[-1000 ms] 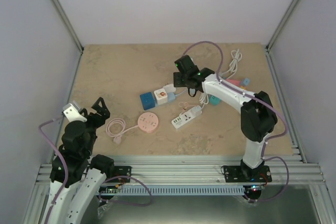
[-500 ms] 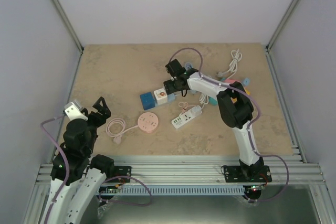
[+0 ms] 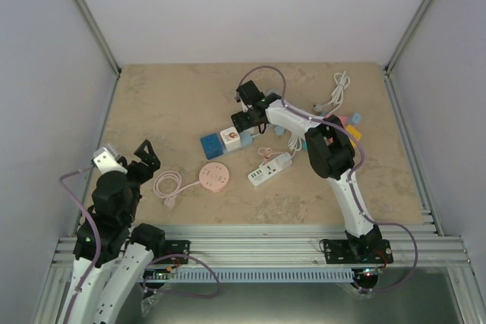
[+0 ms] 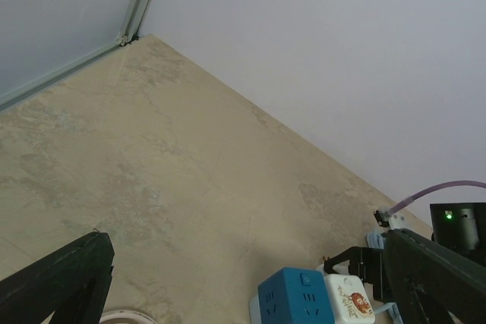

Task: Insert the plug

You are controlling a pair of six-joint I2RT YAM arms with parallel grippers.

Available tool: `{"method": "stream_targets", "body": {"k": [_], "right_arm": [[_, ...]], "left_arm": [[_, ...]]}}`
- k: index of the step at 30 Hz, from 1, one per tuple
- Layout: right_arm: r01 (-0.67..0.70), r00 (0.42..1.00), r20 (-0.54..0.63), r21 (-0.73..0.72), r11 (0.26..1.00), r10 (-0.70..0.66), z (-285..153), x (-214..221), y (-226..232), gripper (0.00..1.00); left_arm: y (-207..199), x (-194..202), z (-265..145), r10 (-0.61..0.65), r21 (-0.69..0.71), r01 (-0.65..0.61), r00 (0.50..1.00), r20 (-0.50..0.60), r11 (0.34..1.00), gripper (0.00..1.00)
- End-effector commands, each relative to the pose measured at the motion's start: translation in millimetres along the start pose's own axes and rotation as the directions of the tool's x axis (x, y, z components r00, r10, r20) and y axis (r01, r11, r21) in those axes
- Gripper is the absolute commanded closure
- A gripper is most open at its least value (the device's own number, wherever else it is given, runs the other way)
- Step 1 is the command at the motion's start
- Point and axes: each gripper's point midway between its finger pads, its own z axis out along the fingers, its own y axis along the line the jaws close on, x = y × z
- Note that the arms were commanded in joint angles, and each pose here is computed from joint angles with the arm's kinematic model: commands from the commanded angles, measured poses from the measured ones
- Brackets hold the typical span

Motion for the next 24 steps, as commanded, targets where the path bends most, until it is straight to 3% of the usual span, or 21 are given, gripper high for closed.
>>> {"method": "stream_targets", "body": {"k": [1,6,19,24], "right_arm": [[0.036,0.994,-0.110,0.052,0.998,-0.030,21,28,-3,0.10],[-0.004,0.992,-0.120,0.206,0.978,0.030,12,33,-38,0.21],[-0.087,0.993,-0.058,0.202,0.976,0.101,-12,20,-43,0.41],[-0.125,0.991,-0.014,0.295,0.947,0.135,-21,9,-59,0.45]], "left_arm": [[2,0,1,0.000,-0.018,0.000,1.000,0.003,1.000,0.01],[3,0,2,0.001,-0.020,-0.001,1.000,0.002,1.000,0.01],[3,0,2,0.002,-0.025,-0.002,1.000,0.001,1.000,0.01],[3,0,2,0.003,-0.026,-0.003,1.000,0.000,1.000,0.00]]}}
